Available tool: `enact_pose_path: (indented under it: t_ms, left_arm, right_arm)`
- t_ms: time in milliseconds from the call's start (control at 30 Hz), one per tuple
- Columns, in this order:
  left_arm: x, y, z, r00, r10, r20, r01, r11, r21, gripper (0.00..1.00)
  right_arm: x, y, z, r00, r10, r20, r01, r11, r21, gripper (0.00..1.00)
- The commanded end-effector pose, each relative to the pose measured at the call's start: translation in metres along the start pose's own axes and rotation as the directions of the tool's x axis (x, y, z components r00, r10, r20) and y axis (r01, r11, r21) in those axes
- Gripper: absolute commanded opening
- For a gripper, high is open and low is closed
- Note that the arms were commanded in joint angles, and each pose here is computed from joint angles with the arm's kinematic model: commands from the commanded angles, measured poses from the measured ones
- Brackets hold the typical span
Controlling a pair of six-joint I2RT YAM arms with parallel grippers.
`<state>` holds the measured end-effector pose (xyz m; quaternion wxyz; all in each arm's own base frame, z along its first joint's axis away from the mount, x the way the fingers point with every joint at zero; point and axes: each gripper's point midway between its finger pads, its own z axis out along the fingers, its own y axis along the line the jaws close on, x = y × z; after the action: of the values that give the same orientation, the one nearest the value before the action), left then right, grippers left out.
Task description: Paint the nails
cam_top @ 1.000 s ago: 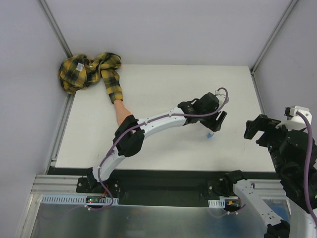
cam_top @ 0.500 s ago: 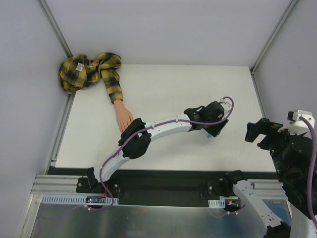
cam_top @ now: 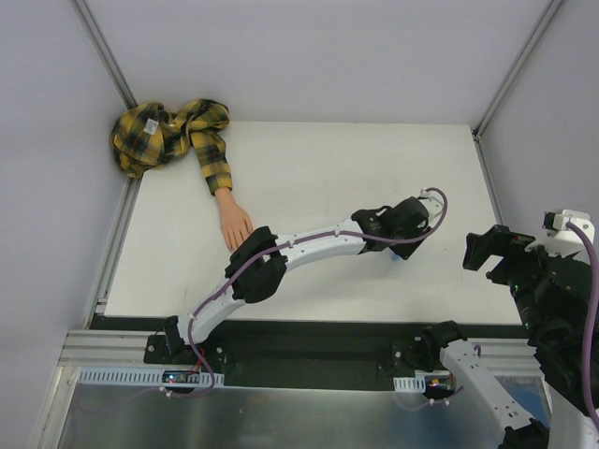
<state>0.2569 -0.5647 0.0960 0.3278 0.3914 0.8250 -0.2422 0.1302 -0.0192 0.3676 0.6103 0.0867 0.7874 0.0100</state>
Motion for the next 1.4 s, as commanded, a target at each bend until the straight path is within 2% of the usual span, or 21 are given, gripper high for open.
enact_pose_path:
  t_ms: [0,300,567,633,667,700,733,800,900,933,967,1000,1033,1067,1100,1133,1167,1200,1267,1300,1367]
  left_arm:
    - [-0.014,0.003,-0.003,0.999,0.031,0.035,-0.029,0.999,-0.042,0.4]
    - [-0.008,0.001,0.001,0.999,0.037,0.019,-0.036,0.999,-0.034,0.34]
    - [-0.004,0.004,0.003,0.999,0.047,0.008,-0.047,0.998,-0.043,0.34]
    - [-0.005,0.005,0.003,0.999,0.049,0.008,-0.049,0.998,-0.046,0.29]
    - [-0.005,0.006,0.003,0.999,0.051,0.007,-0.05,0.998,-0.049,0.24]
    - [-0.005,0.006,0.002,0.999,0.054,0.008,-0.053,0.997,-0.052,0.11]
    - [-0.006,0.007,0.001,0.999,0.054,0.008,-0.053,0.997,-0.055,0.03]
    - [-0.007,0.007,-0.003,0.999,0.052,0.007,-0.052,0.997,-0.055,0.0]
    - [-0.015,0.013,-0.034,1.0,0.028,0.001,-0.028,0.998,-0.059,0.0]
    - [-0.04,0.017,-0.069,0.998,0.005,0.056,-0.003,0.999,-0.038,0.0]
    - [-0.045,0.021,-0.085,0.998,-0.007,0.067,0.008,1.0,-0.02,0.0]
    - [-0.031,0.028,-0.095,0.999,-0.018,0.034,0.018,1.0,-0.002,0.0]
    - [-0.05,0.016,-0.137,0.996,-0.026,0.08,0.017,0.994,0.111,0.0]
    - [-0.036,0.033,-0.15,0.998,-0.054,0.036,0.049,0.991,0.123,0.0]
    - [-0.036,0.04,-0.168,0.997,-0.073,0.037,0.067,0.987,0.148,0.0]
    - [-0.045,0.029,-0.209,0.994,-0.084,0.071,0.064,0.965,0.254,0.0]
    - [-0.029,0.047,-0.218,0.992,-0.12,0.037,0.106,0.958,0.266,0.0]
    - [-0.03,0.043,-0.254,0.99,-0.123,0.067,0.097,0.946,0.31,0.0]
    - [-0.01,0.047,-0.276,0.992,-0.122,0.044,0.099,0.932,0.35,0.0]
    - [-0.005,0.045,-0.302,0.993,-0.091,0.071,0.061,0.935,0.351,0.0]
    - [0.011,0.044,-0.316,0.995,-0.077,0.066,0.049,0.935,0.351,0.0]
  right_arm:
    - [-0.003,0.0,-0.005,1.0,0.004,0.015,-0.004,1.0,-0.012,0.96]
    - [0.0,0.001,-0.004,1.0,0.003,0.004,-0.003,1.0,-0.016,0.96]
    - [0.0,0.002,-0.004,1.0,0.005,0.005,-0.005,1.0,-0.018,0.96]
    - [0.001,0.002,-0.003,1.0,0.004,0.001,-0.004,1.0,-0.015,0.96]
    - [0.002,0.003,-0.002,1.0,0.002,-0.003,-0.002,1.0,-0.02,0.96]
    - [0.003,0.003,0.0,1.0,0.001,-0.007,-0.001,1.0,-0.018,0.96]
    - [0.004,0.003,0.0,1.0,-0.001,-0.01,0.0,1.0,-0.019,0.96]
    - [0.006,0.005,0.004,1.0,-0.006,-0.023,0.006,1.0,-0.02,0.96]
    - [0.015,0.012,0.013,0.995,-0.042,-0.09,0.039,0.999,-0.034,0.96]
    - [0.018,0.018,0.015,0.992,-0.054,-0.113,0.046,0.997,-0.067,0.96]
    - [0.021,0.023,0.017,0.99,-0.063,-0.126,0.052,0.995,-0.089,0.96]
    - [0.022,0.027,0.019,0.989,-0.065,-0.133,0.05,0.993,-0.109,0.96]
    - [0.031,0.037,0.024,0.984,-0.076,-0.162,0.051,0.987,-0.152,0.96]
    - [0.027,0.045,0.029,0.987,-0.078,-0.141,0.051,0.981,-0.188,0.96]
    - [0.03,0.052,0.033,0.987,-0.086,-0.139,0.053,0.974,-0.221,0.96]
    - [0.035,0.071,0.034,0.983,-0.107,-0.15,0.054,0.945,-0.323,0.96]
    - [0.041,0.088,0.043,0.98,-0.15,-0.134,0.083,0.909,-0.409,0.96]
    - [0.048,0.115,0.037,0.973,-0.186,-0.134,0.081,0.825,-0.559,0.96]
    - [0.062,0.146,0.048,0.966,-0.227,-0.127,0.078,0.719,-0.69,0.96]
    - [0.067,0.167,0.035,0.961,-0.258,-0.099,0.075,0.588,-0.805,0.96]
    - [0.074,0.188,0.04,0.964,-0.257,-0.066,0.067,0.477,-0.877,0.96]
